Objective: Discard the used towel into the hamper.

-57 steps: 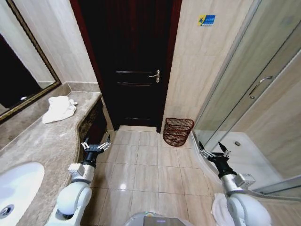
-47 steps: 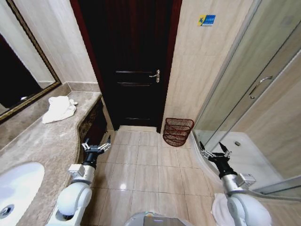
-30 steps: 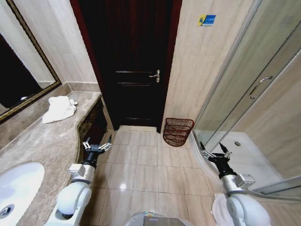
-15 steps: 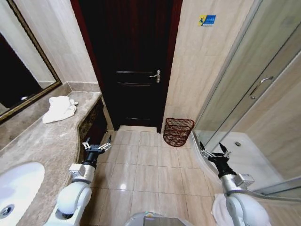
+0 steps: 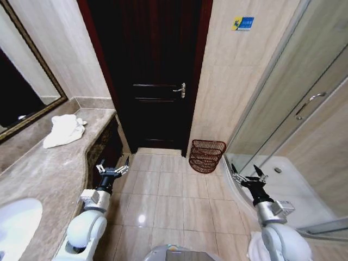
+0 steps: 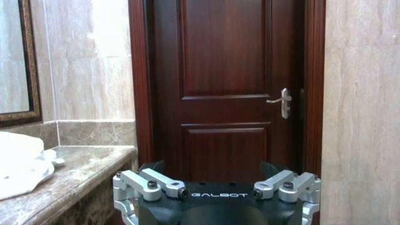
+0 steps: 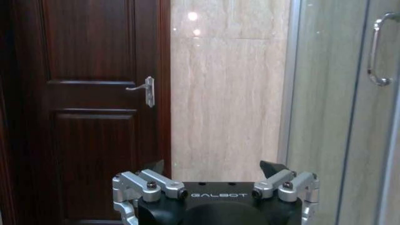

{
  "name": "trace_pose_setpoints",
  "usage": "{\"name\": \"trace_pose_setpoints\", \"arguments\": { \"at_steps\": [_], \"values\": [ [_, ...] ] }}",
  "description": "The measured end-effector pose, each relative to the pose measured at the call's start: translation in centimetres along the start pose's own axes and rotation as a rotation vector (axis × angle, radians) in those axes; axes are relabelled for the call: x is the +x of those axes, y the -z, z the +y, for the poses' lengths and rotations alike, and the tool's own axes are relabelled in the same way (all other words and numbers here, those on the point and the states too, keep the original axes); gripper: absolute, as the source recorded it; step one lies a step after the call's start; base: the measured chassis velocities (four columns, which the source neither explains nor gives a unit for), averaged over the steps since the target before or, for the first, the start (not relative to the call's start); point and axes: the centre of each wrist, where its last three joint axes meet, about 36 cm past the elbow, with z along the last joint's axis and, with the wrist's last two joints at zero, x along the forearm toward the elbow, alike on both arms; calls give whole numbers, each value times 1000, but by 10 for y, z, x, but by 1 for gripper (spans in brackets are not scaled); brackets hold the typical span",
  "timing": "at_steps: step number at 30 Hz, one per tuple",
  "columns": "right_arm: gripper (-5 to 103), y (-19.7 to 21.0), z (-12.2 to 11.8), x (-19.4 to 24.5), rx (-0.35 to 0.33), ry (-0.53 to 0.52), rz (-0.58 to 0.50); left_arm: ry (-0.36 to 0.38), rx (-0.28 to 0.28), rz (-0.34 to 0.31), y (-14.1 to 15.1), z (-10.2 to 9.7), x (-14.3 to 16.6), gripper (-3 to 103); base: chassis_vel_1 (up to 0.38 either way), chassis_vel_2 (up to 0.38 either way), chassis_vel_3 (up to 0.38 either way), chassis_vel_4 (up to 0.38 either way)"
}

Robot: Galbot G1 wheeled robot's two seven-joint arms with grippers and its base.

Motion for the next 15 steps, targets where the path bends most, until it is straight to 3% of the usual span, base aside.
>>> {"name": "trace_pose_setpoints", "arguments": {
  "at_steps": [15],
  "values": [
    [100, 0, -1, -1, 4, 7, 0, 7, -1, -6, 0, -1, 5, 100, -24, 139, 131, -34]
  ]
}}
